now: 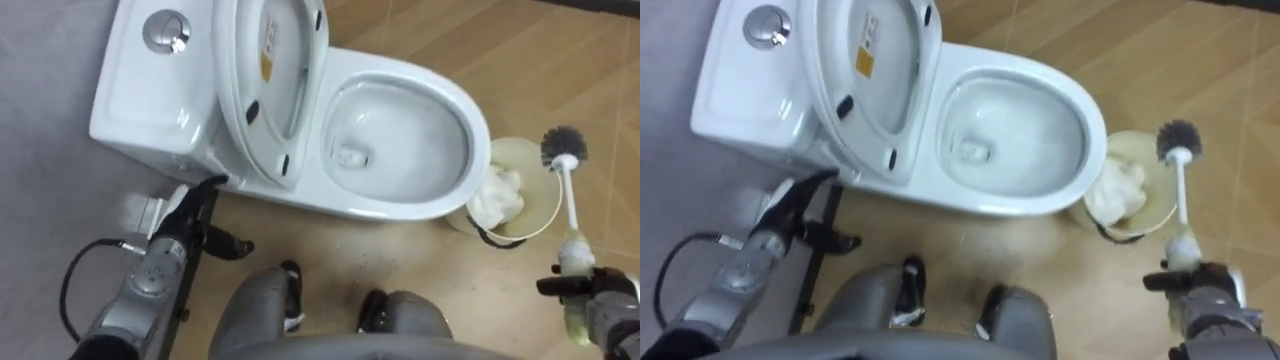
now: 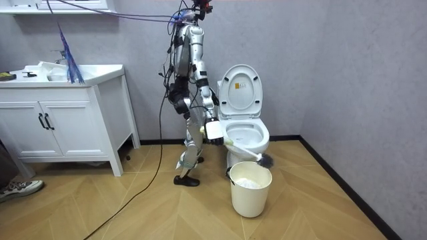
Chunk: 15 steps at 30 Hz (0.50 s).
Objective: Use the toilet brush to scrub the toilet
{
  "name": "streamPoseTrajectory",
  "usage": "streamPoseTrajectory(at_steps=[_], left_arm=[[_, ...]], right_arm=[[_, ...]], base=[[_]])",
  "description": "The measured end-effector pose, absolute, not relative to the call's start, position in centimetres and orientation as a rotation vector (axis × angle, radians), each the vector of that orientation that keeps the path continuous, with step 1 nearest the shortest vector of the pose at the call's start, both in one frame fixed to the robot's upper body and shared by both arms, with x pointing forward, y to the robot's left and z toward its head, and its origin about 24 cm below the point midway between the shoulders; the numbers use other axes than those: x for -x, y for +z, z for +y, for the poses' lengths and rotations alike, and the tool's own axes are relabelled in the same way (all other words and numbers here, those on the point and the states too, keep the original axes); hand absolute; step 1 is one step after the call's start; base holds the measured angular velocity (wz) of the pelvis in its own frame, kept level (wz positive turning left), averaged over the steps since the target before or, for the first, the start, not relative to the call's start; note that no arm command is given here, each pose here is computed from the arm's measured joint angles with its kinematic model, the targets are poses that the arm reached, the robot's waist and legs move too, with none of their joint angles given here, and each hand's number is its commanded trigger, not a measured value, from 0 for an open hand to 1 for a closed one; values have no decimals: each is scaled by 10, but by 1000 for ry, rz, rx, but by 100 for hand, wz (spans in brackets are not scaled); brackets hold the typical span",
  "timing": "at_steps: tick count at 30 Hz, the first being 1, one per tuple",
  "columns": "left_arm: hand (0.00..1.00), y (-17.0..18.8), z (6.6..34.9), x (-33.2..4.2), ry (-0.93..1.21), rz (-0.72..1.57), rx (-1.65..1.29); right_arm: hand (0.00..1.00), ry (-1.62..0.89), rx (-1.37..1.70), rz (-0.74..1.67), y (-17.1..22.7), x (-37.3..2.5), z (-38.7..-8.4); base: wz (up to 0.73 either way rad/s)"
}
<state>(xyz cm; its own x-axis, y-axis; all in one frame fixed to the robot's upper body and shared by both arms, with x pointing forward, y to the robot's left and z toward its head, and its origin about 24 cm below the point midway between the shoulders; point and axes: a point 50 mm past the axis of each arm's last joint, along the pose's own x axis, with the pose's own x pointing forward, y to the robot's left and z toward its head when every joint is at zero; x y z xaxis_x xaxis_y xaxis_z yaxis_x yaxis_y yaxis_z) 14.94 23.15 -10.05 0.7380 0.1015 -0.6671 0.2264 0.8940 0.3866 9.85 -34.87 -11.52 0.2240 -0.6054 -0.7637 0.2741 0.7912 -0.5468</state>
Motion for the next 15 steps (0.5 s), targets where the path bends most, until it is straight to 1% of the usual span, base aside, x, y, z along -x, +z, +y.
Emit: streamPoseTrajectory(at_steps=[8,13,15], left_arm=[[0,-108,252,-113,38,842,-418],[0,-112,262,-84,93,915,-403],[0,-113,261,-81,103,924,-386]], right_arm=[[100,-603,361,1164,-114,-98,-349],[100,-484,457,1141,-118,-103,-333],[100,-441,499,1142,-119,-99,-329]], base=[[0],[1],[19]])
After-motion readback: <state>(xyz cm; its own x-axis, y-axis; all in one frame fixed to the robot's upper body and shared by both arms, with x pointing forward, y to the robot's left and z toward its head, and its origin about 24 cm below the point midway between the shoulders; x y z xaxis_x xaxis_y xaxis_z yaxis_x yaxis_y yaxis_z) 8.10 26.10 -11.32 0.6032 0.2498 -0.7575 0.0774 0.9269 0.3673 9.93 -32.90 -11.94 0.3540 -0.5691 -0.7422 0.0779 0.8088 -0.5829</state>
